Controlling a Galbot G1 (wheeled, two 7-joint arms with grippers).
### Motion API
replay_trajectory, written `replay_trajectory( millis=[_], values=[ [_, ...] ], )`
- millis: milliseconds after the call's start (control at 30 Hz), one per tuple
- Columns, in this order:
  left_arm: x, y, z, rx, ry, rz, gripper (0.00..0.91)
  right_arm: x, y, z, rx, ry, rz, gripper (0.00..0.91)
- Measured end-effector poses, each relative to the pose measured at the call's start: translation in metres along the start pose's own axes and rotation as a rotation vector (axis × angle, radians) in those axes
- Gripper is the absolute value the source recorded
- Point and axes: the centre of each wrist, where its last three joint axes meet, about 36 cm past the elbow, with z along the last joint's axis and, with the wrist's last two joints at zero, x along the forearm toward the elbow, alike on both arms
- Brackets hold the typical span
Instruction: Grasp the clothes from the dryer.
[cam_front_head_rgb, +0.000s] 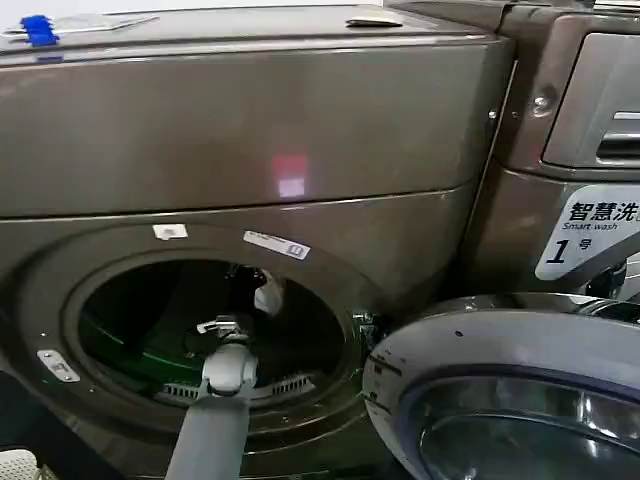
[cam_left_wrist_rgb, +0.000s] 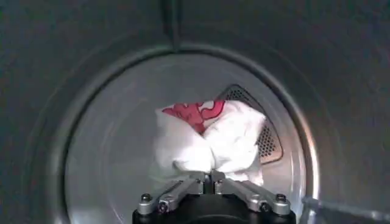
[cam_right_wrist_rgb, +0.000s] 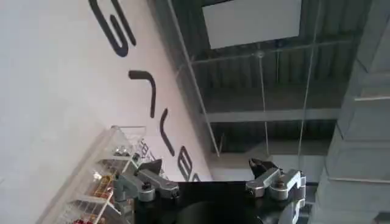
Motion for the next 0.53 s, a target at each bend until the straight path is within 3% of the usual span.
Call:
replay_trajectory(
  millis=[533],
  values=[
    [0.0021,0.0048,0.0009,-0.015,0.004,-0.028,0.000,0.0004,-0.0014,-0.0004,0.007,0.001,-0.010,0.907]
  ],
)
